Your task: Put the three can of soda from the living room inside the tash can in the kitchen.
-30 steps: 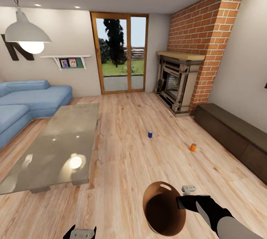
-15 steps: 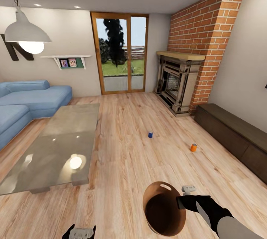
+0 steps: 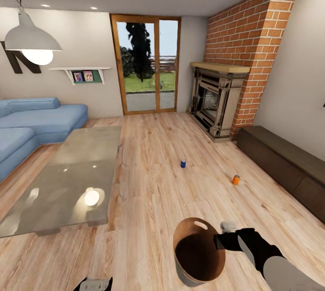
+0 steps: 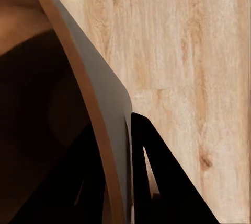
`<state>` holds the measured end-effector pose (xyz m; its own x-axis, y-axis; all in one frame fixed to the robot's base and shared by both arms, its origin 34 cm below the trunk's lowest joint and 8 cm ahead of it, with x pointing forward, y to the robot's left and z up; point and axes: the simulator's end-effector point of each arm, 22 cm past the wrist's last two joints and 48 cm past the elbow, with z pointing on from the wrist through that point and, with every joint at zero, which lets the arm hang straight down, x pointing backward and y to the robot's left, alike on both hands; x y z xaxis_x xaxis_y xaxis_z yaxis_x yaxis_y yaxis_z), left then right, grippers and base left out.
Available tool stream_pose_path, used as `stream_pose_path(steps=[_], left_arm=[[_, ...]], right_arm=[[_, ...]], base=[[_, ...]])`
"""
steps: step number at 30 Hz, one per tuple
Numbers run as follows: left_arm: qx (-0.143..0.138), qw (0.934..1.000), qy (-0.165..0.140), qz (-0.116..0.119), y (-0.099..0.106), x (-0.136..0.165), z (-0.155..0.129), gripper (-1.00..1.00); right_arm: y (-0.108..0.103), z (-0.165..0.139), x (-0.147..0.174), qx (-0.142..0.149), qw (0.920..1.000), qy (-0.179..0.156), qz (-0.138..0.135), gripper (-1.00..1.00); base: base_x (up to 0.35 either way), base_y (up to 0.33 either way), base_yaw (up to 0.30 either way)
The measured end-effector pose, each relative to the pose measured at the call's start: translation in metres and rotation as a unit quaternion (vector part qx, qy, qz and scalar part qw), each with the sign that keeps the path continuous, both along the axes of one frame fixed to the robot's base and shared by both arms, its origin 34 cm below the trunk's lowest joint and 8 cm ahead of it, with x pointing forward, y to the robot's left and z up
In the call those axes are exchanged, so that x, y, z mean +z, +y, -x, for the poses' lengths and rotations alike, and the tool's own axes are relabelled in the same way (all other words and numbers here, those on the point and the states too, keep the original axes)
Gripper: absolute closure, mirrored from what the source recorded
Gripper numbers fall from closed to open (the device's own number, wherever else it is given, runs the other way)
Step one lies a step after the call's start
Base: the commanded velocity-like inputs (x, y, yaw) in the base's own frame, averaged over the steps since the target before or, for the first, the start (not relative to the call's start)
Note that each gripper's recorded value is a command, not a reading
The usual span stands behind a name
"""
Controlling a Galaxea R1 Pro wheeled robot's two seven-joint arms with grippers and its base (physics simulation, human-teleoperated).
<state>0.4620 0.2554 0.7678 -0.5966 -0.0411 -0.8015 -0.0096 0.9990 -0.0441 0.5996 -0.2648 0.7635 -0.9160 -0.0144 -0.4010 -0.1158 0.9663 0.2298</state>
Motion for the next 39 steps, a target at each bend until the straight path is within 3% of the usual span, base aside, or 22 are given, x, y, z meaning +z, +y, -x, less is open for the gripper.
stream_pose_path(steps=[5, 8, 11, 16, 22, 24, 30, 39], left_arm=[[0.012, 0.9992, 0.037, 0.01, 0.006, -0.018, -0.005, -1.0], [0.015, 0.9987, 0.048, 0.013, 0.007, -0.023, -0.01, -1.0], [0.024, 0.9987, 0.044, 0.013, 0.015, -0.021, -0.024, -1.0], [0.044, 0.9983, 0.036, 0.015, 0.03, -0.013, -0.056, -1.0], [0.043, 0.9982, 0.035, 0.022, 0.03, 0.011, -0.136, -1.0], [0.042, 0.998, 0.041, 0.023, 0.029, 0.008, -0.144, -1.0], [0.042, 0.9943, 0.096, 0.021, 0.028, -0.036, -0.118, -1.0], [0.047, 0.9919, 0.118, 0.004, 0.046, -0.07, -0.095, -1.0]], right_arm=[[0.005, -0.041, 0.041, -0.008, 0.9999, -0.002, -0.01, 1.0], [0.008, -0.059, 0.06, 0.001, 1.0, 0.002, -0.006, 1.0], [0.022, -0.083, 0.086, -0.004, 0.999, -0.011, -0.043, 1.0], [0.023, -0.093, 0.093, 0.008, 0.9993, -0.011, -0.035, 1.0], [0.027, -0.097, 0.091, 0.011, 0.9991, -0.011, -0.038, 1.0], [0.029, -0.098, 0.09, 0.012, 0.9991, -0.011, -0.04, 1.0], [0.035, -0.099, 0.084, 0.016, 0.999, -0.011, -0.041, 1.0], [0.045, -0.102, 0.076, 0.02, 0.9987, -0.011, -0.047, 1.0]], base=[[0.0, 0.0, 0.0], [0.0, 0.0, 0.0], [0.0, 0.0, 0.0], [0.0, 0.0, 0.0], [0.0, 0.0, 0.0], [0.0, 0.0, 0.0], [0.0, 0.0, 0.0], [0.0, 0.0, 0.0]])
